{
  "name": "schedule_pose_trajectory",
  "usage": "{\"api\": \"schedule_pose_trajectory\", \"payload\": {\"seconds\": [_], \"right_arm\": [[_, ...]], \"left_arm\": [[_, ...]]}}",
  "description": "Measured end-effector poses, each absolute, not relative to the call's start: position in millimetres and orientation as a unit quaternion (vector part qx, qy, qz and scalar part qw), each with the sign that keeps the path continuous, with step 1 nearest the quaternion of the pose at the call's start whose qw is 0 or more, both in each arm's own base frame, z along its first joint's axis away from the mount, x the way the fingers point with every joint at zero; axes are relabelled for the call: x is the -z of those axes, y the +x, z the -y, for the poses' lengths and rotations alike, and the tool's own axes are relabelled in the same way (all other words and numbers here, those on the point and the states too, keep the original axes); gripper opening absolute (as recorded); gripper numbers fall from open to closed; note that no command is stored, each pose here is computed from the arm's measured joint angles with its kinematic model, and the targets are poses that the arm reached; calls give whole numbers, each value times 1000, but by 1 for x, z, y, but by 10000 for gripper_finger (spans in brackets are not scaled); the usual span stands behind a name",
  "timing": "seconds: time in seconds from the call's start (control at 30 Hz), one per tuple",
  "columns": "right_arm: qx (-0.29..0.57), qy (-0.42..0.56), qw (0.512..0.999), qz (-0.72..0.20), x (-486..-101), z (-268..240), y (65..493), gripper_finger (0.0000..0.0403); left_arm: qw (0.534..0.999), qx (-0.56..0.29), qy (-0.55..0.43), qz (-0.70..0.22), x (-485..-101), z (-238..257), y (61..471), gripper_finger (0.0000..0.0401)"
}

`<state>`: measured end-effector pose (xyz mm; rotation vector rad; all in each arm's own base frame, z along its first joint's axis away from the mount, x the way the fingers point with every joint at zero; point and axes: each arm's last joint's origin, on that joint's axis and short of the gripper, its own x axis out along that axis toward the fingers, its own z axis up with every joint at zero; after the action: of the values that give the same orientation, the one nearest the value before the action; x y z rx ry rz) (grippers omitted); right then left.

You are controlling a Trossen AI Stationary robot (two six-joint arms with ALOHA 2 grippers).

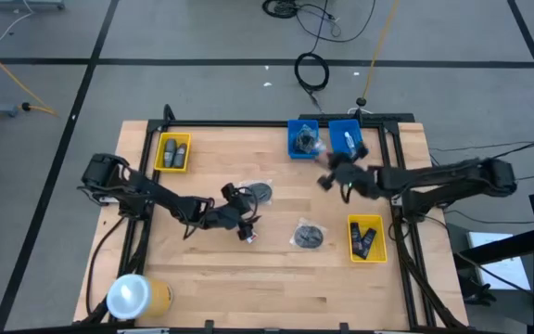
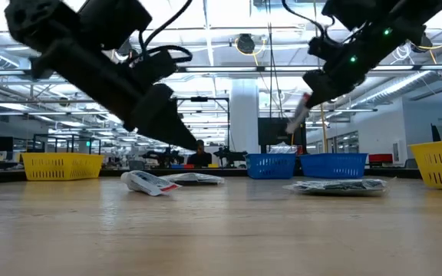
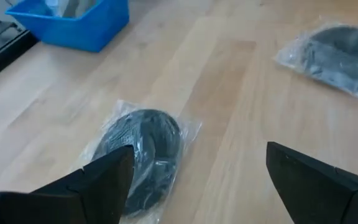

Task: Pick & Place Travel size toiletries
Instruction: Put the white toothpaste into the right blue bin

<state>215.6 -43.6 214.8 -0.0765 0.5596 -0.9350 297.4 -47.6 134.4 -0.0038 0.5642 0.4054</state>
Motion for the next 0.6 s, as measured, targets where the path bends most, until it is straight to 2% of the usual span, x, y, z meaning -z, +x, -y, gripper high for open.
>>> {"api": "schedule_pose_trajectory", "payload": {"seconds": [0.13,0.37,0.6], "right_arm": [[515,-3,813,-272,-218,80,198,0],[562,76,765,-307,-198,138,180,0],[564,96,755,-320,-175,165,184,1]], "left_arm": [[942,-206,-7,-265,-112,51,299,358],[945,-192,-9,-264,-94,54,304,358],[948,-187,-8,-258,-96,55,305,358]]}}
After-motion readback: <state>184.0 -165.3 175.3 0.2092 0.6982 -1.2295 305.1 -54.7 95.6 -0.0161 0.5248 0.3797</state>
